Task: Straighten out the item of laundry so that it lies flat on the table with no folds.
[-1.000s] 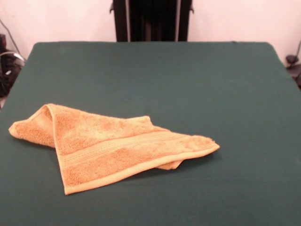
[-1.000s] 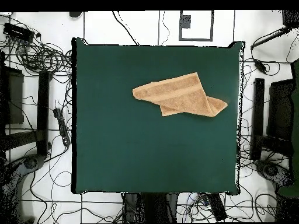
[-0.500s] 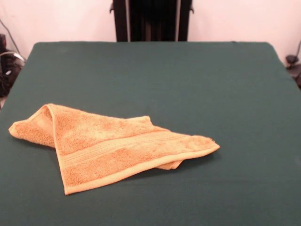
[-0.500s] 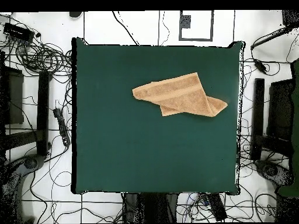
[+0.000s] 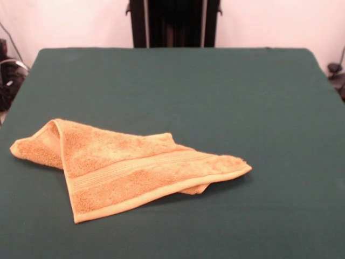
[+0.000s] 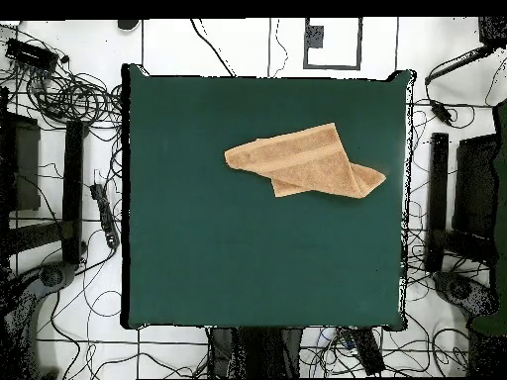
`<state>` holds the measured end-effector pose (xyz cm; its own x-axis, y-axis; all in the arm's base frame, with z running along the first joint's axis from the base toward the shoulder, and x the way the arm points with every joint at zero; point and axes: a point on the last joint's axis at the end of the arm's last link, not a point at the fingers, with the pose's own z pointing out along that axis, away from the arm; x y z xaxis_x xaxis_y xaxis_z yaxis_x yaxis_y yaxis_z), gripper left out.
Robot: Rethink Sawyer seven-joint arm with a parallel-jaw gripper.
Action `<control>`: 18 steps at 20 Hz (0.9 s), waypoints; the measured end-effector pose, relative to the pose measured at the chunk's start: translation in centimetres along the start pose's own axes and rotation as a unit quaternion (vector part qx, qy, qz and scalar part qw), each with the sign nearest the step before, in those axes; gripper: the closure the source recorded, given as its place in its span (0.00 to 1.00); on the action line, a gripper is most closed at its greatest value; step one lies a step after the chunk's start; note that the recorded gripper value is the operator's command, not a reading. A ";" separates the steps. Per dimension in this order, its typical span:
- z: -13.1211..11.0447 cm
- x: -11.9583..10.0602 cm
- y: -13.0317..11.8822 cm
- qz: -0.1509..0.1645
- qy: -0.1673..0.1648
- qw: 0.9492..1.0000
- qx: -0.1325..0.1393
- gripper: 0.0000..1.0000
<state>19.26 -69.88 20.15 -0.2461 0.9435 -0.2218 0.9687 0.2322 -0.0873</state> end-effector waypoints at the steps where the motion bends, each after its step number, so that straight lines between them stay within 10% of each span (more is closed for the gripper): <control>1: 1.1 -1.0 -1.4 -0.046 0.008 0.999 0.001 0.00; 6: 5.2 -4.3 -3.2 -0.206 0.019 0.978 -0.013 0.00; 16: 12.9 -8.2 3.1 -0.450 0.001 0.889 -0.086 0.00; 18: 13.4 -8.1 3.8 -0.459 0.004 0.884 -0.090 0.00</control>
<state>24.56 -79.79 8.64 -0.9313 0.3403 -0.1302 0.3511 0.9336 -0.0713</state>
